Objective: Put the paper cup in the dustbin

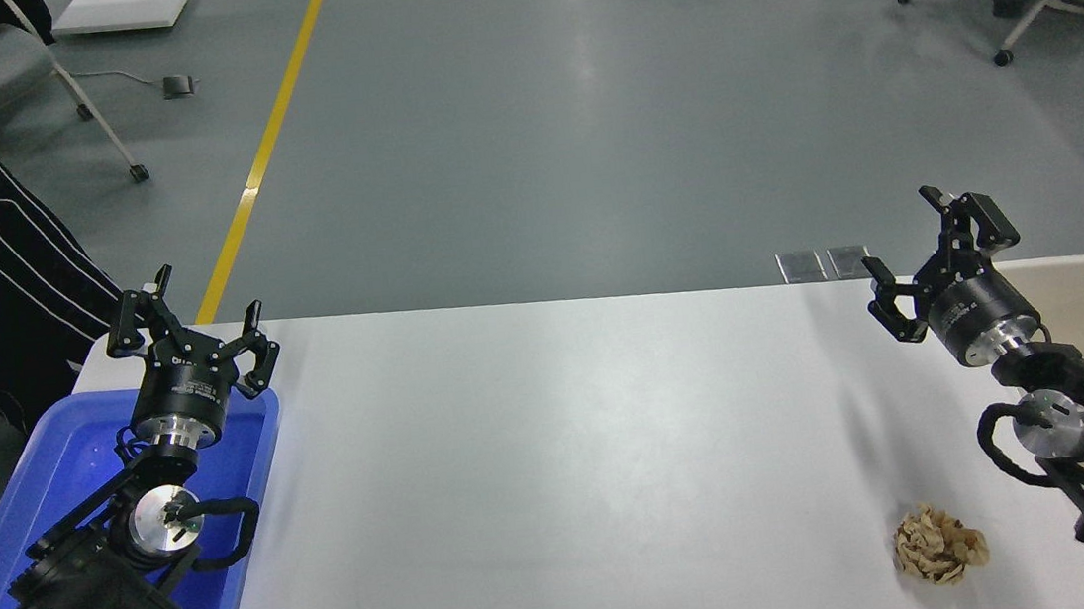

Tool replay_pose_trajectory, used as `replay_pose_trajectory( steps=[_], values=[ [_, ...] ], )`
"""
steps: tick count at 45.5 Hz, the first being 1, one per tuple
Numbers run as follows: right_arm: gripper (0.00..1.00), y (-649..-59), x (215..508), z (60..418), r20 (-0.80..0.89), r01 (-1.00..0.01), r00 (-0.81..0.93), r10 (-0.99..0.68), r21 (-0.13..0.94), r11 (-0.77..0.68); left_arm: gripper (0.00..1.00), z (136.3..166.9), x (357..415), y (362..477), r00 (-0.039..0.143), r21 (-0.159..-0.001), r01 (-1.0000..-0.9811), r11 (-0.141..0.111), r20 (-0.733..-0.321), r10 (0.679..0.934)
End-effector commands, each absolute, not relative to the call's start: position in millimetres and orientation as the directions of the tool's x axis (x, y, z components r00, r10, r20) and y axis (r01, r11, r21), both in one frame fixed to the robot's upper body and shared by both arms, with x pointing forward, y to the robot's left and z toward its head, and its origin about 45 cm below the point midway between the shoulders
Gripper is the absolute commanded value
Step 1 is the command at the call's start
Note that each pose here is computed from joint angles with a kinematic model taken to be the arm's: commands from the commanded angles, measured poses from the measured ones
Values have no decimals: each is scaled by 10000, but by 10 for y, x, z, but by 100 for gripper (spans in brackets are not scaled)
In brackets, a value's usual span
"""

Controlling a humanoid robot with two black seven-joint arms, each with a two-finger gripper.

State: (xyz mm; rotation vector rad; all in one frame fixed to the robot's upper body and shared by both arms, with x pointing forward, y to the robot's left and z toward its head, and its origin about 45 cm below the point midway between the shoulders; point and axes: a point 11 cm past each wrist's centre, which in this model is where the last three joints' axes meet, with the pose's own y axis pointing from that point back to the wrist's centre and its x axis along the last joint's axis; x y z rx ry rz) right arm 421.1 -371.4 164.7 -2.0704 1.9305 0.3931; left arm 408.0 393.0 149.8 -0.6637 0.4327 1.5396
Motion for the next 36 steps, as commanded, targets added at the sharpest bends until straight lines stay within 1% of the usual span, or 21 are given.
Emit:
replay_pose_trajectory(
  steps=[1,21,36],
  values=[
    [100,-3618,4188,1712,-4088,-9944,947,-9077,-826,-665,100,1498,4080,3930,104,-1206,-9888,-876,-6420,7666],
    [100,-3700,4193,1677,-3674,-9984,165,-9299,-568,47,100,1498,4080,3930,104,-1206,-9888,-876,-6420,7666],
    [100,-3742,4182,1615,-3008,-9993,-197,-9535,-256,287,100,1498,4080,3930,104,-1206,-9888,-876,-6420,7666]
  ],
)
